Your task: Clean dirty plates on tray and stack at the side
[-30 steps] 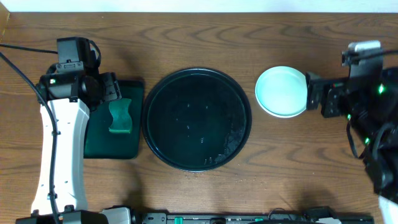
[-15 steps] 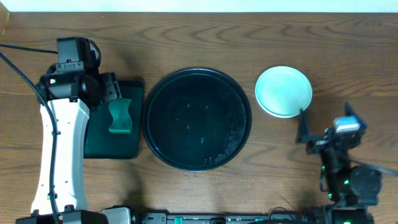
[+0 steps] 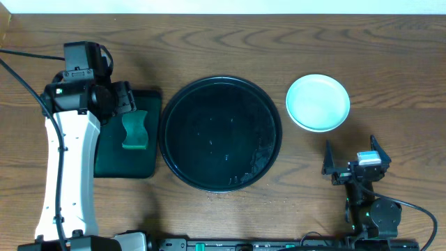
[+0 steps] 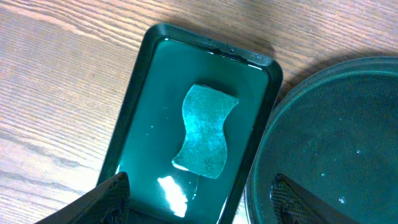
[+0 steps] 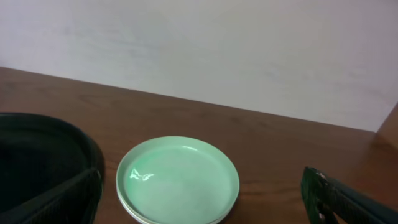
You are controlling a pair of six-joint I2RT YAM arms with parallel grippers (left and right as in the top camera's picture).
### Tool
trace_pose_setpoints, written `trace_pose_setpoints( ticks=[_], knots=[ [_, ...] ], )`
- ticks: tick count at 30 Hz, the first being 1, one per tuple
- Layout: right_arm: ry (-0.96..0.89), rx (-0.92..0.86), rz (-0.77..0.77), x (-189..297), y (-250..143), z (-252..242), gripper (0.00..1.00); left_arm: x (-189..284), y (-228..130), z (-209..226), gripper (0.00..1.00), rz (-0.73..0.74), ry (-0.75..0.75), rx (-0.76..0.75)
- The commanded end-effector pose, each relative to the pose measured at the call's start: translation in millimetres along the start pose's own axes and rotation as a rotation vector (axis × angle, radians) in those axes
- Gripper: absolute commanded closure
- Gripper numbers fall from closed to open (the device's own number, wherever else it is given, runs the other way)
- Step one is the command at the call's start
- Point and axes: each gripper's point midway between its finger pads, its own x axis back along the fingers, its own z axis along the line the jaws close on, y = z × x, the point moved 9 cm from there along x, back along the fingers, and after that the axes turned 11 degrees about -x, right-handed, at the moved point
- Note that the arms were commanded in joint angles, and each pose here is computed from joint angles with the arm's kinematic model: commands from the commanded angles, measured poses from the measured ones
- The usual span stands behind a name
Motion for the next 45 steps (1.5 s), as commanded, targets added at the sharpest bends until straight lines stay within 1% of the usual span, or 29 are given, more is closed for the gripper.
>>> trace_pose_setpoints(
  ticks=[1, 6, 11, 32, 34, 35, 36, 38, 40, 42, 44, 45],
  knots=[
    [-0.007, 0.015, -0.045, 2.9, 5.8, -0.9, 0.01, 0.7, 0.7, 2.1, 0.27, 0.000, 0.004, 0.018],
    [0.044, 0.009, -0.008, 2.8, 0.2, 3.3, 0.01, 0.7, 0.7, 2.1, 0.27, 0.000, 0.004, 0.018],
    [0.036, 0.003, 0.064, 3.0, -10.8, 2.4, 0.01, 0.7, 0.7, 2.1, 0.27, 0.000, 0.004, 0.018],
    [0.035, 0.003, 0.063, 3.0, -10.8, 2.3, 0.01, 0.7, 0.2, 2.1, 0.27, 0.003, 0.004, 0.017],
    [0.035, 0.003, 0.063, 3.0, -10.8, 2.3, 0.01, 2.5, 0.9, 1.9, 0.27, -0.013, 0.004, 0.017],
    [0.035, 0.003, 0.063, 3.0, -10.8, 2.3, 0.01, 4.5, 1.8, 1.3, 0.27, -0.034, 0.003, 0.017],
    [0.035, 0.003, 0.063, 3.0, -10.8, 2.3, 0.01, 8.1, 3.3, 0.8, 0.28, -0.084, -0.001, 0.020],
    [0.035, 0.003, 0.063, 3.0, -10.8, 2.3, 0.01, 14.7, 3.5, -0.8, 0.27, -0.206, -0.022, 0.026],
    [0.035, 0.003, 0.063, 3.0, -10.8, 2.3, 0.01, 20.6, -5.5, -3.3, 0.27, -0.341, -0.048, 0.023],
    [0.035, 0.003, 0.063, 3.0, -10.8, 2.3, 0.01, 24.6, -26.8, -4.9, 0.27, -0.469, -0.053, 0.027],
    [0.035, 0.003, 0.063, 3.0, -10.8, 2.3, 0.01, 24.1, -49.2, -5.8, 0.27, -0.557, -0.048, 0.031],
    [0.035, 0.003, 0.063, 3.0, -10.8, 2.3, 0.01, 21.9, -66.0, -6.7, 0.27, -0.613, -0.046, 0.034]
  ],
)
